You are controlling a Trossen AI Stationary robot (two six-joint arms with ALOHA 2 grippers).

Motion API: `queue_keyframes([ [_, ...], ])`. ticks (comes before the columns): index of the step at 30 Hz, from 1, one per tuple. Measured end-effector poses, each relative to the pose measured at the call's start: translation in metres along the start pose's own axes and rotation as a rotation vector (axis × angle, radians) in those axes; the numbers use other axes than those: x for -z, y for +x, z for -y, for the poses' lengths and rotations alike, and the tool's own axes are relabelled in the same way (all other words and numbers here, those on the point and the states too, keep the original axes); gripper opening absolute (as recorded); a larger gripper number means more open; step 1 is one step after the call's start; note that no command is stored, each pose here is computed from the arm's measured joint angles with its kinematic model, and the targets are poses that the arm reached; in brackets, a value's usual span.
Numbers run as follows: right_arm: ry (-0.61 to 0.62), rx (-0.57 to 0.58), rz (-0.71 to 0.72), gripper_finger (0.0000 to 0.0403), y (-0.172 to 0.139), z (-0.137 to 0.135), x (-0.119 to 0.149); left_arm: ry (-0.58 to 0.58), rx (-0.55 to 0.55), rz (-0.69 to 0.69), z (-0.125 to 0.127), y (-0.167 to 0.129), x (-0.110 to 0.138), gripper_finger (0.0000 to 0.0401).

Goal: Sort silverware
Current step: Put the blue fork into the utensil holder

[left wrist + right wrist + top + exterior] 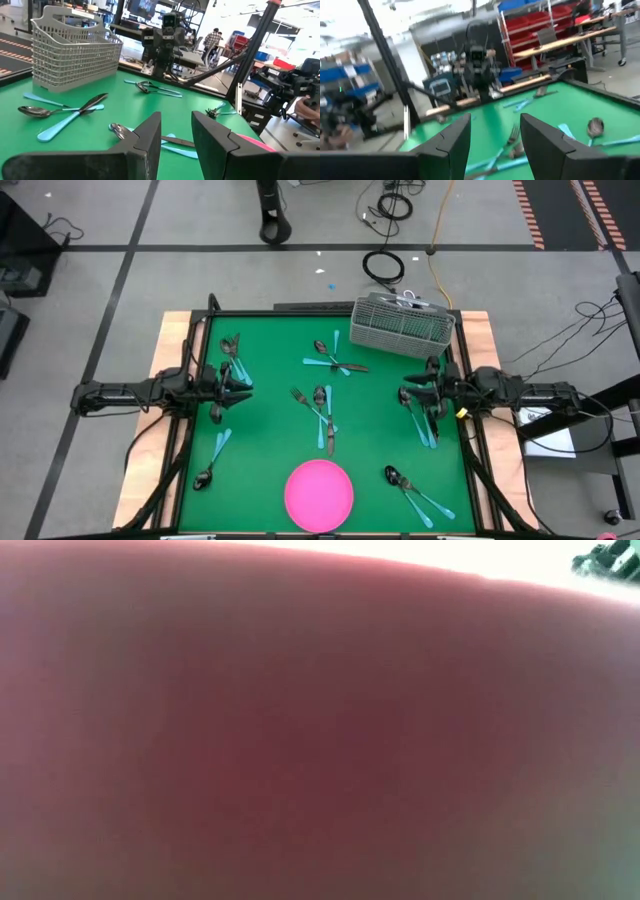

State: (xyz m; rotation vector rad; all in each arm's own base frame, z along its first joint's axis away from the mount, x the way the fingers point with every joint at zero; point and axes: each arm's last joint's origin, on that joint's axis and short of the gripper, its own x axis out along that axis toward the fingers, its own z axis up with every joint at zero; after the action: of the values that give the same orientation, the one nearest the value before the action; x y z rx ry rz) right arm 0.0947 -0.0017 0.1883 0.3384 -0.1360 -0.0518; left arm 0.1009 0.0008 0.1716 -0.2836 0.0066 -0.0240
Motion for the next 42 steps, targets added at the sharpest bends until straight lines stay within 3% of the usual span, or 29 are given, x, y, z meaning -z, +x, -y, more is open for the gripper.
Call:
queue_keyframes([
  [7, 0.017, 0.056, 0.074, 0.0160, 0.003, 0.000, -0.006, -0.001, -0.058, -0.055, -0.002, 0.005, 0.003, 0.0109],
  [13, 0.028, 0.047, 0.099, 0.0160, 0.014, -0.003, -0.012, 0.051, -0.073, -0.108, 0.002, 0.014, -0.014, 0.0109],
  [21, -0.069, 0.078, -0.025, 0.0160, 0.045, -0.013, -0.031, 0.105, -0.124, -0.211, 0.009, 0.043, -0.044, 0.0109],
  [26, -0.103, 0.036, -0.142, 0.0160, 0.068, -0.019, -0.037, 0.106, -0.158, -0.307, 0.009, 0.073, -0.052, 0.0109],
  [30, -0.112, 0.053, -0.235, 0.0160, 0.086, -0.022, -0.039, 0.106, -0.180, -0.386, 0.007, 0.099, -0.051, 0.0109],
  [34, -0.119, -0.009, -0.333, 0.0160, 0.104, -0.025, -0.036, 0.104, -0.193, -0.459, 0.006, 0.124, -0.047, 0.0109],
  [42, -0.100, -0.022, -0.474, 0.0160, 0.128, -0.027, -0.018, 0.100, -0.182, -0.568, 0.016, 0.175, -0.034, 0.0109],
])
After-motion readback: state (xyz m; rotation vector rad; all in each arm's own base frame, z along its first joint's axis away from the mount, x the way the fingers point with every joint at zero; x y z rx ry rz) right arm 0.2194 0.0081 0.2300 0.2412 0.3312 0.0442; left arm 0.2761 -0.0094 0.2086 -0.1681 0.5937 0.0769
